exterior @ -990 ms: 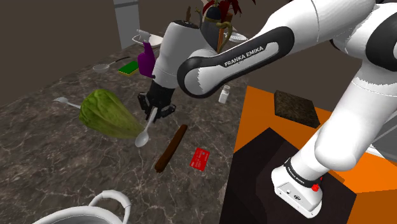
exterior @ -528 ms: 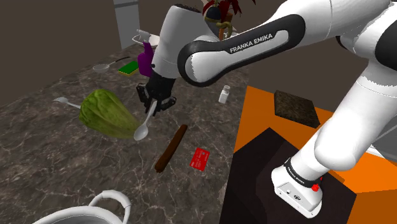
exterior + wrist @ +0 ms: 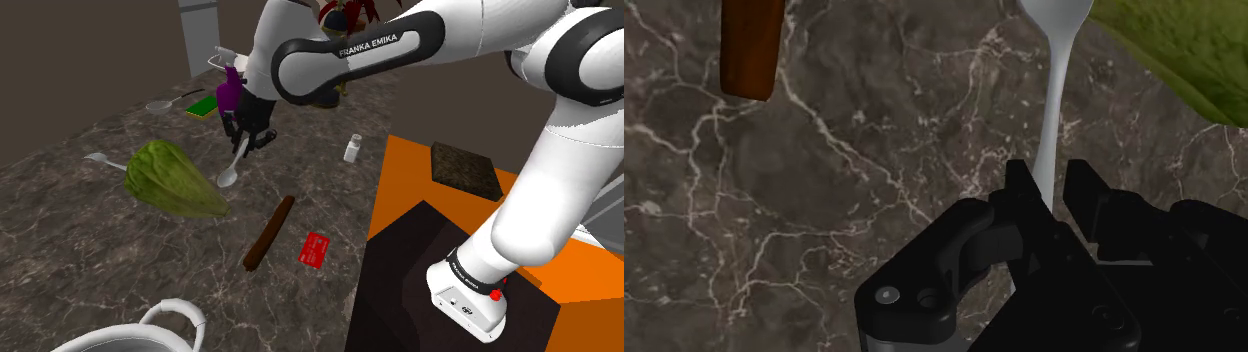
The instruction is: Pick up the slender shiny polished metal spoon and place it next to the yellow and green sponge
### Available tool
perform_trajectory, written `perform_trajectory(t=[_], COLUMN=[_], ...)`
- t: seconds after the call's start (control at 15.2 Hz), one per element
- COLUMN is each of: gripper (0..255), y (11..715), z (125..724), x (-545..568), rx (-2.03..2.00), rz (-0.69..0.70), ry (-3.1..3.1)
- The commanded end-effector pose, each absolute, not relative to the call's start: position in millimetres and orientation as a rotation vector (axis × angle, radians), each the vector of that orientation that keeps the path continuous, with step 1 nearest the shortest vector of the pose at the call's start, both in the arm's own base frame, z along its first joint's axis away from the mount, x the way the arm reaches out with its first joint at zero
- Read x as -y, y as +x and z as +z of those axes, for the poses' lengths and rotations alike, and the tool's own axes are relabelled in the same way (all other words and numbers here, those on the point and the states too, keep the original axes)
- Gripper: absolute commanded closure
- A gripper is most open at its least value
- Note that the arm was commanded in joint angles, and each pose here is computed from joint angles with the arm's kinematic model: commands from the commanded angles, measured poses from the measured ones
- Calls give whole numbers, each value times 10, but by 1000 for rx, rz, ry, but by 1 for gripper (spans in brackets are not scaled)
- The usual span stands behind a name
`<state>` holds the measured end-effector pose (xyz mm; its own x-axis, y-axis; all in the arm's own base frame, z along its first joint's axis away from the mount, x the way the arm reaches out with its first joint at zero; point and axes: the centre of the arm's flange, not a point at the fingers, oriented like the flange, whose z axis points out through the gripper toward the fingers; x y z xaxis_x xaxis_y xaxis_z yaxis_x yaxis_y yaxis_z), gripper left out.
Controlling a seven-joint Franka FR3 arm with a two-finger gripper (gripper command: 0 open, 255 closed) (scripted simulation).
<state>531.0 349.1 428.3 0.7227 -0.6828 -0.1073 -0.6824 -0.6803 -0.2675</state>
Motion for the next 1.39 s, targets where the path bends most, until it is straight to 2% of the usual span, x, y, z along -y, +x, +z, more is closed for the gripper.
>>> perform_trajectory(t=[0.0, 1.19, 1.32], gripper=[255, 255, 255], y=[5555, 7600, 7600], z=[4295, 4301, 4195], x=[-3313, -1986, -1986], rx=[-1071, -1071, -1071], rz=[-2, -2, -2], ry=[-2641, -2641, -2641])
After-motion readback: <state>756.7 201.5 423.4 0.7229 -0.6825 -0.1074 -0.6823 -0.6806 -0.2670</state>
